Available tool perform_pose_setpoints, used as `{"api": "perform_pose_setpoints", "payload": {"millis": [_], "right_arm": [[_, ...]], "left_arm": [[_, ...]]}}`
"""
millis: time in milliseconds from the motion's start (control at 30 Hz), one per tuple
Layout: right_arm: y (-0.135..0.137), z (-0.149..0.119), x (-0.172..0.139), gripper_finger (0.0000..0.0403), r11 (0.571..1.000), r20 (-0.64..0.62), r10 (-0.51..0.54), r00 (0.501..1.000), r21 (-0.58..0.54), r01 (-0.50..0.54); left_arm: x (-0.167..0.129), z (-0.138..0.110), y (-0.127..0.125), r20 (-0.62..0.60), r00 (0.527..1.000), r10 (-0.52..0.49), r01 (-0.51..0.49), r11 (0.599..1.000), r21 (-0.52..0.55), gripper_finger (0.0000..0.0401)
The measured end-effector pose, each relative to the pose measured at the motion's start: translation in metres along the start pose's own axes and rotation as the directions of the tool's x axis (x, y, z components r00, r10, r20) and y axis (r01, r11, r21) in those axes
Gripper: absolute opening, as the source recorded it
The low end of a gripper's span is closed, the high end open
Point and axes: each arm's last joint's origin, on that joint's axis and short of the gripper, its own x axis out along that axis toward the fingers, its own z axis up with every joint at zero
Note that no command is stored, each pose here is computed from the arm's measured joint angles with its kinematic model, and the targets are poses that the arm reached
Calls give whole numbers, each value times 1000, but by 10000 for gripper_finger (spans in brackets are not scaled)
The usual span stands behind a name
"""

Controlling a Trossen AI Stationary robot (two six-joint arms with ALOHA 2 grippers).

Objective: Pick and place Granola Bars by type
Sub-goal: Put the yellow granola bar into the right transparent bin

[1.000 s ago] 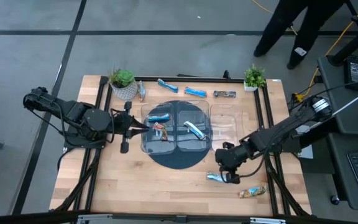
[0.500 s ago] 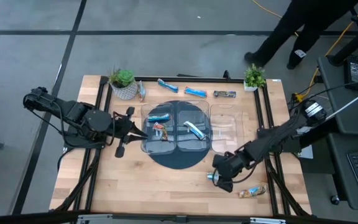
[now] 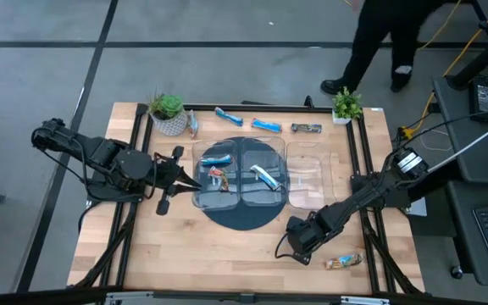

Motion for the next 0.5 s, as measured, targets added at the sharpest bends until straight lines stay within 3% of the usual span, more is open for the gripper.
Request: {"api": "perform_pose_setpoints", "payload": {"millis": [300,500], "right_arm": [[-1,0,1,257,1000,1,-10,1000,1,10],[-4,-1,2,189,999,10,-43,999,26,43]], "left_arm": [[0,0,0,1,1000,1,-1,1000,-14,31],[0,0,0,1,1000,2,-2,1000,-13,31]]}}
